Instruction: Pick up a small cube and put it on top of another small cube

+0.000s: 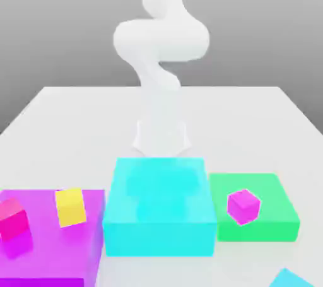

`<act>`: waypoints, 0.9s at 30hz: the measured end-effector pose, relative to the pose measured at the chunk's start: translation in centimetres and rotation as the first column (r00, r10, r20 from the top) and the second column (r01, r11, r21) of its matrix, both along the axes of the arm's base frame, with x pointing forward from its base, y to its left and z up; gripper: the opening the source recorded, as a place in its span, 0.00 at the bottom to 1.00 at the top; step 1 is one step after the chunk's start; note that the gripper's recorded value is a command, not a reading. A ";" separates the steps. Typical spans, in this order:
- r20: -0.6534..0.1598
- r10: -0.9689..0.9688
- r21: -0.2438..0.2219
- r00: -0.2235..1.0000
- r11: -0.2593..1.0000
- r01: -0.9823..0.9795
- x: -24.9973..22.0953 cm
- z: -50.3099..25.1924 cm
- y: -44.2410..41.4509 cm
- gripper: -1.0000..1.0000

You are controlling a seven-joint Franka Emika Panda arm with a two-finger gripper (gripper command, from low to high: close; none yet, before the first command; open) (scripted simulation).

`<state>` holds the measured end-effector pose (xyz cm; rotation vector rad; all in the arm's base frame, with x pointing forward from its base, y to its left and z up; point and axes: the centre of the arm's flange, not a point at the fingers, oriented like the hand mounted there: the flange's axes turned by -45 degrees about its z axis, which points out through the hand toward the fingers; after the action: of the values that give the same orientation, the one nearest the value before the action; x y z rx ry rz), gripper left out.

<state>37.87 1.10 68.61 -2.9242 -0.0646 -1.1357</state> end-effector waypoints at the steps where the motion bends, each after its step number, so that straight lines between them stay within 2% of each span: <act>1: -0.025 0.022 -0.010 0.999 1.000 -0.022 1.3 -1.1 0.5 0.50; 8: -0.191 0.161 -0.058 0.968 0.983 -0.175 9.0 -9.8 4.7 0.50; 14: -0.330 0.271 -0.079 0.905 0.947 -0.312 13.6 -18.6 8.8 0.50; 20: -0.461 0.375 -0.078 0.804 0.886 -0.458 16.0 -28.5 13.8 0.50; 27: -0.599 0.453 -0.051 0.660 0.802 -0.596 16.4 -40.9 18.0 0.50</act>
<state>54.25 19.10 27.72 -2.9598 -1.0462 -0.1605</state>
